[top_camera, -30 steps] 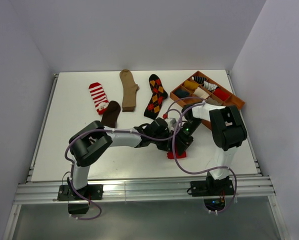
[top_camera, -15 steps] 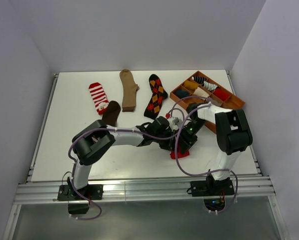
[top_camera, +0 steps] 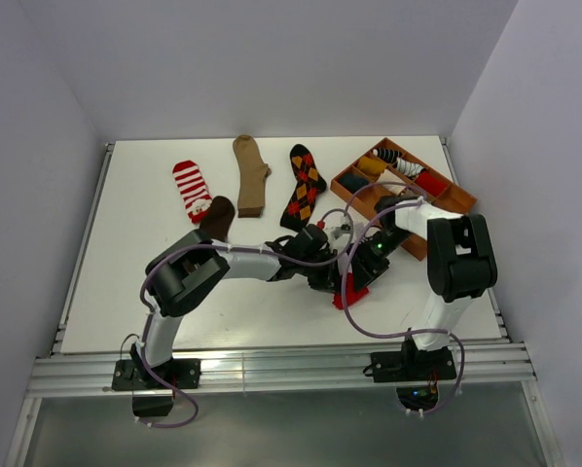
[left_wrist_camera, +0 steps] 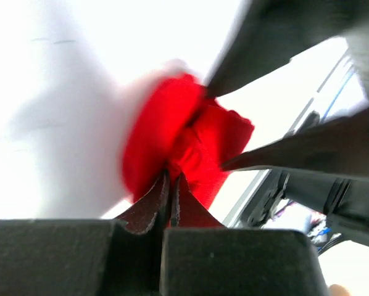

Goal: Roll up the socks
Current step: Roll the sock at the center of the board.

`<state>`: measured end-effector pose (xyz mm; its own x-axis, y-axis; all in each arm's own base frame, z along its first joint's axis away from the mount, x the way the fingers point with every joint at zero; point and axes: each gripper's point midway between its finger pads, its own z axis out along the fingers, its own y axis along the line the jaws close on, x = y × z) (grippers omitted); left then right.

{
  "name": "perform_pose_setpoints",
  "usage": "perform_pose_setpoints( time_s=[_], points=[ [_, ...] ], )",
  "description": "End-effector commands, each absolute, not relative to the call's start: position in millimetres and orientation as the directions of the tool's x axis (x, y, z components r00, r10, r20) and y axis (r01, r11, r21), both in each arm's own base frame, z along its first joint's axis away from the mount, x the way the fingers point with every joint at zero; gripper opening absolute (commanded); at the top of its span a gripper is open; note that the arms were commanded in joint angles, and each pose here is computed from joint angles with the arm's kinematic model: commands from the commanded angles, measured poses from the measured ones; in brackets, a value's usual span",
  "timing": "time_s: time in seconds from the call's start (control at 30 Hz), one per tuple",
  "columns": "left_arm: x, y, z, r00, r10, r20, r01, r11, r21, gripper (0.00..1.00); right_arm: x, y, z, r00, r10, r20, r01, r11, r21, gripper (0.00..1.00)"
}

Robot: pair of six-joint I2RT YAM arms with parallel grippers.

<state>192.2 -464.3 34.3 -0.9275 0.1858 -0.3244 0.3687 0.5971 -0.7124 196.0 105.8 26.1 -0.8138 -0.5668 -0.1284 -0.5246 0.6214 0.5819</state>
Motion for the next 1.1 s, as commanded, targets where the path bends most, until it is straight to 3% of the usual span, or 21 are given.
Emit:
perform_pose_setpoints(
  time_s=[0.0,0.17,0.3,0.43,0.57,0.8,1.07],
  points=[
    [159,-391,-49,-0.992,0.126,0.001,0.107,0.847,-0.52,0.0,248,111,43,-0.766,-0.528,-0.368,-0.642,0.586,0.495,0.57],
    [159,-392,-49,-0.991,0.13,-0.004,0.114,0.85,-0.515,0.0,254,108,39,-0.769,-0.516,-0.377,-0.639,0.607,0.472,0.52],
    [155,-394,-48,-0.99,0.134,0.033,0.097,0.847,-0.522,0.0,259,101,33,-0.763,-0.527,-0.375,-0.646,0.632,0.428,0.33],
    [152,-393,-44,-0.987,0.128,0.093,0.062,0.853,-0.518,0.0,253,100,28,-0.756,-0.545,-0.363,-0.655,0.621,0.431,0.23],
    [156,-384,-43,-0.982,0.116,0.146,0.026,0.86,-0.51,0.0,248,100,33,-0.72,-0.562,-0.407,-0.694,0.599,0.4,0.33],
    [162,-366,-47,-0.957,0.206,0.206,0.087,0.876,-0.474,0.0,255,85,51,-0.59,-0.64,-0.492,-0.793,0.573,0.207,0.4],
    [162,-363,-55,-0.936,0.265,0.23,0.139,0.882,-0.451,0.0,222,97,67,-0.349,-0.73,-0.587,-0.931,0.341,0.129,0.5]
  ],
)
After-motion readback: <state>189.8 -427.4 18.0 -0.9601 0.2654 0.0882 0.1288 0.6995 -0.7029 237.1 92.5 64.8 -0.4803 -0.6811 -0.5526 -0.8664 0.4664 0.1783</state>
